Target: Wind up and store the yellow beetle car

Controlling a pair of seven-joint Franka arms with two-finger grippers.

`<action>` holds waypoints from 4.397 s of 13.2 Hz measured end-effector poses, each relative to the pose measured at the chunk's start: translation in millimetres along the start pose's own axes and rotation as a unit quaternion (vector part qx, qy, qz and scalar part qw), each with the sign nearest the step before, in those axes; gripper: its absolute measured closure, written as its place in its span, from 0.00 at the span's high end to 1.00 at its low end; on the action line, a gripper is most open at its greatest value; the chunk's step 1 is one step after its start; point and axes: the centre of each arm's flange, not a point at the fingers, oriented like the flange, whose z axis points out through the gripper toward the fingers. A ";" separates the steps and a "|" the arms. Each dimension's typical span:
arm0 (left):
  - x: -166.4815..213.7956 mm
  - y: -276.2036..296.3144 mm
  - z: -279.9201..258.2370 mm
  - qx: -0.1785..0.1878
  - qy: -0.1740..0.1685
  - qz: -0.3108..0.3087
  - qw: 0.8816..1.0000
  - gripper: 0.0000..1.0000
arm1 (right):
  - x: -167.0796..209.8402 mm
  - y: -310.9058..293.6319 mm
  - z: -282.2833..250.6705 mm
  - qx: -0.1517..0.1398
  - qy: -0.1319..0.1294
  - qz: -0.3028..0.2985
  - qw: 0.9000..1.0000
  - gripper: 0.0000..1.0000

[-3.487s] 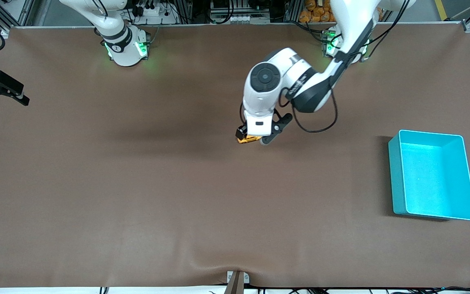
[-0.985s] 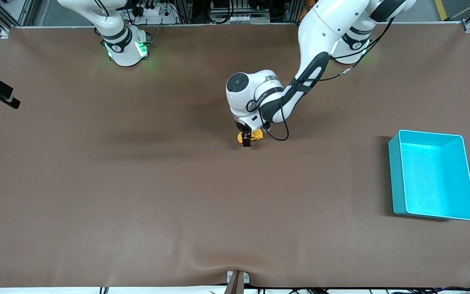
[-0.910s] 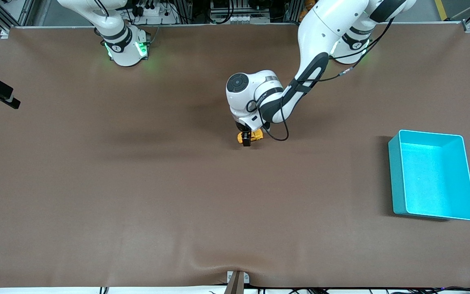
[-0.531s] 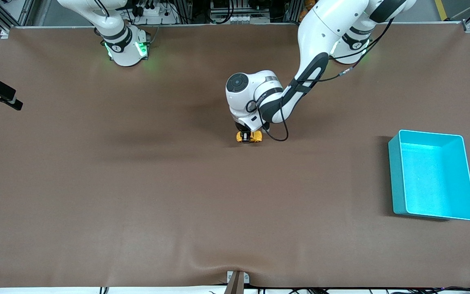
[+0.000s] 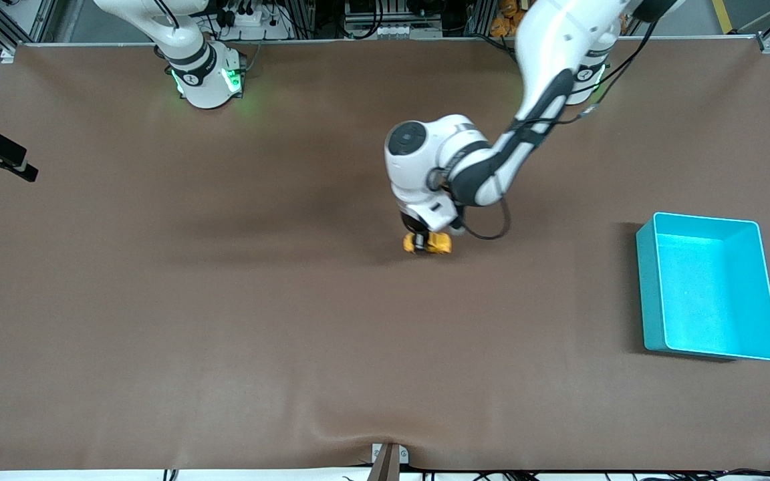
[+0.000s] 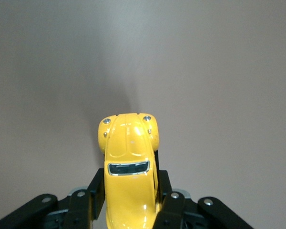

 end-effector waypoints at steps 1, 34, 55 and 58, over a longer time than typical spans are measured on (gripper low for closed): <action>28.3 17.4 -6.4 -0.001 0.010 0.000 1.000 0.48 | 0.4 -0.5 0.9 0.000 -0.001 -0.001 1.000 1.00; 643.1 22.9 123.8 0.012 -0.130 0.664 0.736 0.48 | -7.2 22.3 5.1 -0.031 -0.033 0.025 0.999 1.00; 627.4 26.0 61.6 -0.004 -0.067 0.714 0.697 1.00 | -7.6 19.5 0.2 -0.032 -0.031 0.023 0.999 1.00; 613.6 30.8 3.1 0.005 -0.085 0.710 0.700 1.00 | -7.5 17.7 -0.2 -0.032 -0.030 0.022 0.999 1.00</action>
